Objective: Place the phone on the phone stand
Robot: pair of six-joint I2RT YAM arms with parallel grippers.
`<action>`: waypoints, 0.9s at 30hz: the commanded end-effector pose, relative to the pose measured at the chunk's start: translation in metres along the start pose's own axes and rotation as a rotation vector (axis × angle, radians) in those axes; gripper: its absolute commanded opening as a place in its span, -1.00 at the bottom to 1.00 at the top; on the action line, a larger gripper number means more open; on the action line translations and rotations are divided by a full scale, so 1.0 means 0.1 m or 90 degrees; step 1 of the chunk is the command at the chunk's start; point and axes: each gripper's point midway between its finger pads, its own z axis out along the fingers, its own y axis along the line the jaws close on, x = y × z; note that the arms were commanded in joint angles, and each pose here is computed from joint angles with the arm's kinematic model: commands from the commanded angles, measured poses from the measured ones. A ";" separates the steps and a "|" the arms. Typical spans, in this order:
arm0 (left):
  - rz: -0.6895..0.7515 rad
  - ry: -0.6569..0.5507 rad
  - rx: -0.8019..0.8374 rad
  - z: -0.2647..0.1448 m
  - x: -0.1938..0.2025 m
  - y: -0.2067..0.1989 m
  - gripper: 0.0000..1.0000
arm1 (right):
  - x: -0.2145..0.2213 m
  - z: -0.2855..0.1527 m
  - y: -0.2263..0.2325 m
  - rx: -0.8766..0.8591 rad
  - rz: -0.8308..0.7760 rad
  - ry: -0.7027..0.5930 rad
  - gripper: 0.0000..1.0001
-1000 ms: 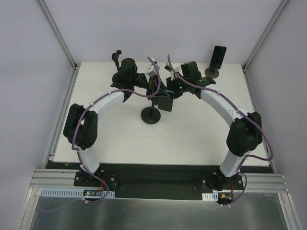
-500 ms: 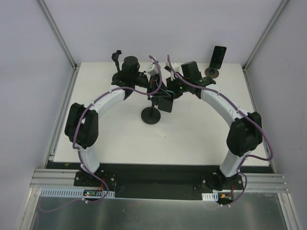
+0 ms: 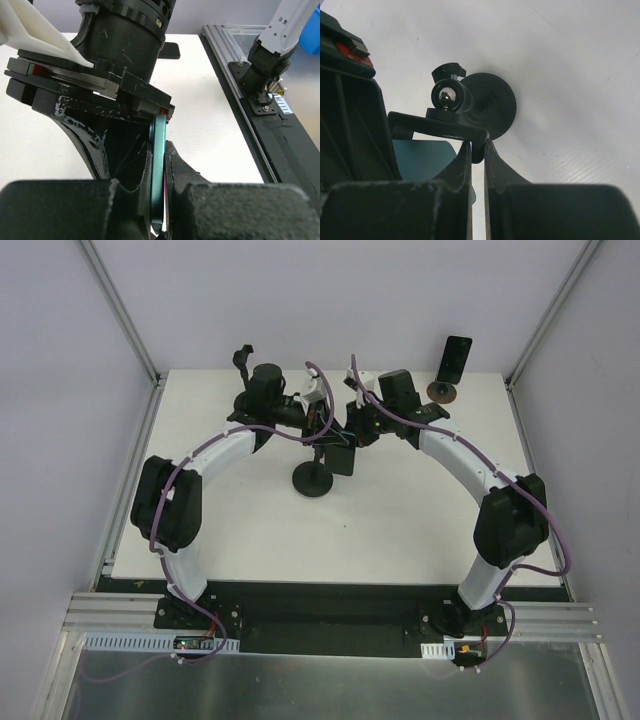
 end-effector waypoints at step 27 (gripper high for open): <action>0.115 -0.028 -0.489 -0.86 -0.33 0.82 -1.00 | -0.17 -0.47 -0.08 0.225 0.037 -0.137 -0.99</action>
